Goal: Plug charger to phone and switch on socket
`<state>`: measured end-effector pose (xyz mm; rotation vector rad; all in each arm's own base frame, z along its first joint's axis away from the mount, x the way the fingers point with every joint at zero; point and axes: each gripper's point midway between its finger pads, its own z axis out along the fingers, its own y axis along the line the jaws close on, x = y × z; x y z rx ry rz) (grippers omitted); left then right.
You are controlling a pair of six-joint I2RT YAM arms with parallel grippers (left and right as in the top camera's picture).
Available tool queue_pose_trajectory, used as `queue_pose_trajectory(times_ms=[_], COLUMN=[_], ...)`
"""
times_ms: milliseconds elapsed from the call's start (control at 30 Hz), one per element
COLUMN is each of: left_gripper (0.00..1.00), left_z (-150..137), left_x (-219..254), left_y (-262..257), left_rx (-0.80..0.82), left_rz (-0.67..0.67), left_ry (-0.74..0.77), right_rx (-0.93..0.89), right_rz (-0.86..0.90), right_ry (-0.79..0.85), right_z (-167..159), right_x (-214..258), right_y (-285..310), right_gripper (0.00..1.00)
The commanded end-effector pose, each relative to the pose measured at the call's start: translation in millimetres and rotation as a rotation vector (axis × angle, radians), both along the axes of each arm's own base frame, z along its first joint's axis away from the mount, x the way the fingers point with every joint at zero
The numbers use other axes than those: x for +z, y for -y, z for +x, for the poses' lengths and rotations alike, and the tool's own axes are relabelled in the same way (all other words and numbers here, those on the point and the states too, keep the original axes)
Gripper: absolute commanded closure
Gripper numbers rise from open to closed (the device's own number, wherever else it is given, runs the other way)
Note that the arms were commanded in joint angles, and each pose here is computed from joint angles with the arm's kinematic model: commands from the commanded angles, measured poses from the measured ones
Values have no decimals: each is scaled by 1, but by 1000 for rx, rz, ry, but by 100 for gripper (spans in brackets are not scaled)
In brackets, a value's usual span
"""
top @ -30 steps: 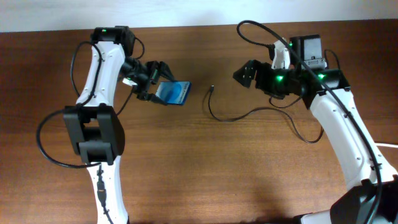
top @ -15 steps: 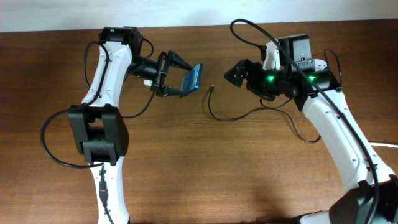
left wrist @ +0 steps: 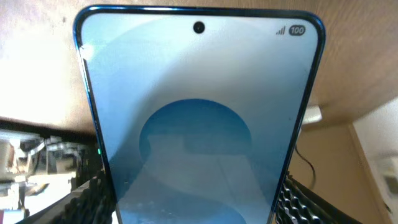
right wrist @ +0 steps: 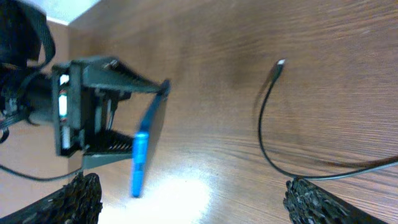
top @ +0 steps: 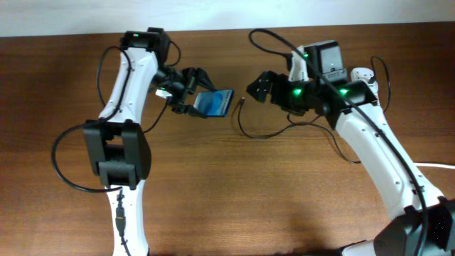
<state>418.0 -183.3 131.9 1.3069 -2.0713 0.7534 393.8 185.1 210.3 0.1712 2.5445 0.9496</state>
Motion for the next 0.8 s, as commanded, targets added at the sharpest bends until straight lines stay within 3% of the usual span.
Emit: queue_pose_trajectory(times_ms=[0, 67, 133, 367, 433, 600, 767], left_gripper=[100, 100, 100, 100, 100, 100, 100], left_z=[3, 1, 1, 0, -1, -5, -9], left_x=[-4, -4, -4, -1, -1, 0, 0], left_y=[18, 24, 24, 28, 27, 33, 39], left_rx=[-15, -26, -27, -26, -26, -40, -54], left_rz=[82, 81, 81, 52, 53, 51, 51], left_ry=[42, 46, 45, 39, 33, 24, 25], right_rx=[35, 46, 62, 65, 41, 23, 11], right_rz=[-41, -56, -57, -77, -75, -67, -57], right_ry=[-23, -75, -84, -27, -31, -59, -92], right_z=[4, 7, 10, 10, 8, 7, 6], right_x=[-21, -46, -58, -56, -56, -67, -75], right_y=[-18, -24, -31, -65, -73, -87, -90], right_gripper=[6, 15, 18, 34, 45, 62, 68])
